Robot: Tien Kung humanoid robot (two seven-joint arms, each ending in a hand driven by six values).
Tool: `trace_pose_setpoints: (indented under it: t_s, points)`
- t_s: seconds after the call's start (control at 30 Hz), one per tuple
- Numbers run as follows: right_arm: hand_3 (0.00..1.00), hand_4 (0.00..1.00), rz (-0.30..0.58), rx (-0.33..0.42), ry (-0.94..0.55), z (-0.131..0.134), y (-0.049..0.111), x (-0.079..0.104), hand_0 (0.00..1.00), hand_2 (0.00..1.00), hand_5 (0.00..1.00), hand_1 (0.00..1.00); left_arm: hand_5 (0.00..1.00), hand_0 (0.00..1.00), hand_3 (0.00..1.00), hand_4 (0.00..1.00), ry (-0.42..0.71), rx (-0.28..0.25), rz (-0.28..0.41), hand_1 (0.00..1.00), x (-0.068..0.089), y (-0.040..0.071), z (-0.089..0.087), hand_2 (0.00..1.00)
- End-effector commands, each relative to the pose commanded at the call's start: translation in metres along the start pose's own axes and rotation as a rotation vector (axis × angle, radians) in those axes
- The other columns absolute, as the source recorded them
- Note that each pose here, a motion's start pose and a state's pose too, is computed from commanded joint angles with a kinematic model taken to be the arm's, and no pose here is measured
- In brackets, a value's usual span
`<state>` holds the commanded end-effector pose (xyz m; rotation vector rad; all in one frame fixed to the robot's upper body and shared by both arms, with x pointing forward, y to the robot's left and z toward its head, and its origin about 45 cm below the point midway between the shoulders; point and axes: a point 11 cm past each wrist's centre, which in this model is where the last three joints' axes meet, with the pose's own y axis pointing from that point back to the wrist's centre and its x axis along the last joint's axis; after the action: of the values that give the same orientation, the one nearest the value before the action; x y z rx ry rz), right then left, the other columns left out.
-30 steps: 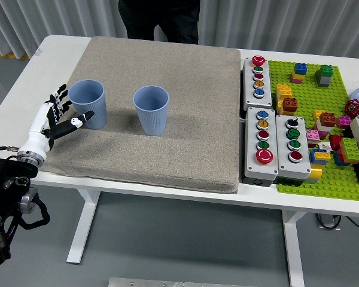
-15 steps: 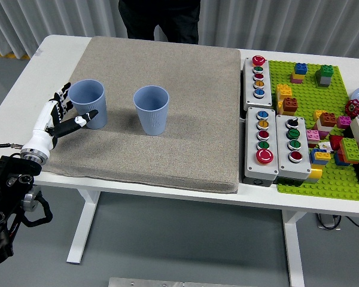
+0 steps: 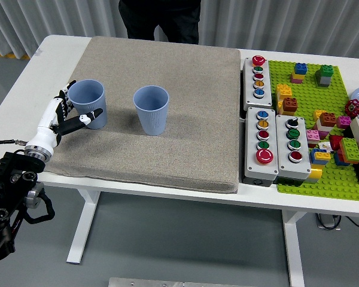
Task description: Pick cup pour cup place
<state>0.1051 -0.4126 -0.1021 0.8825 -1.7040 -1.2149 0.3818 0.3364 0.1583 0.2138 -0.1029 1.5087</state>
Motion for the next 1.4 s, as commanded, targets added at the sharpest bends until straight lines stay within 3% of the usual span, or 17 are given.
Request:
trace_pose_setpoints:
  t_s: [1.23, 1.27, 1.4]
  points:
    - [0.708, 0.333, 0.000, -0.007, 0.012, 0.003, 0.000, 0.000, 0.723, 0.746, 0.293, 0.701, 0.263, 0.874, 0.998, 0.975, -0.042, 0.025, -0.049, 0.841, -0.011, -0.008, -0.001, 0.998]
    - [0.709, 0.333, 0.000, -0.007, 0.012, 0.002, 0.000, 0.000, 0.723, 0.746, 0.294, 0.700, 0.261, 0.810, 0.998, 0.974, -0.043, 0.025, -0.049, 0.766, -0.011, -0.009, -0.001, 0.974]
    - [0.709, 0.333, -0.001, -0.004, 0.009, 0.001, 0.000, -0.001, 0.723, 0.746, 0.294, 0.700, 0.261, 0.810, 0.998, 0.974, -0.054, 0.028, -0.036, 0.766, -0.010, -0.010, -0.001, 0.974]
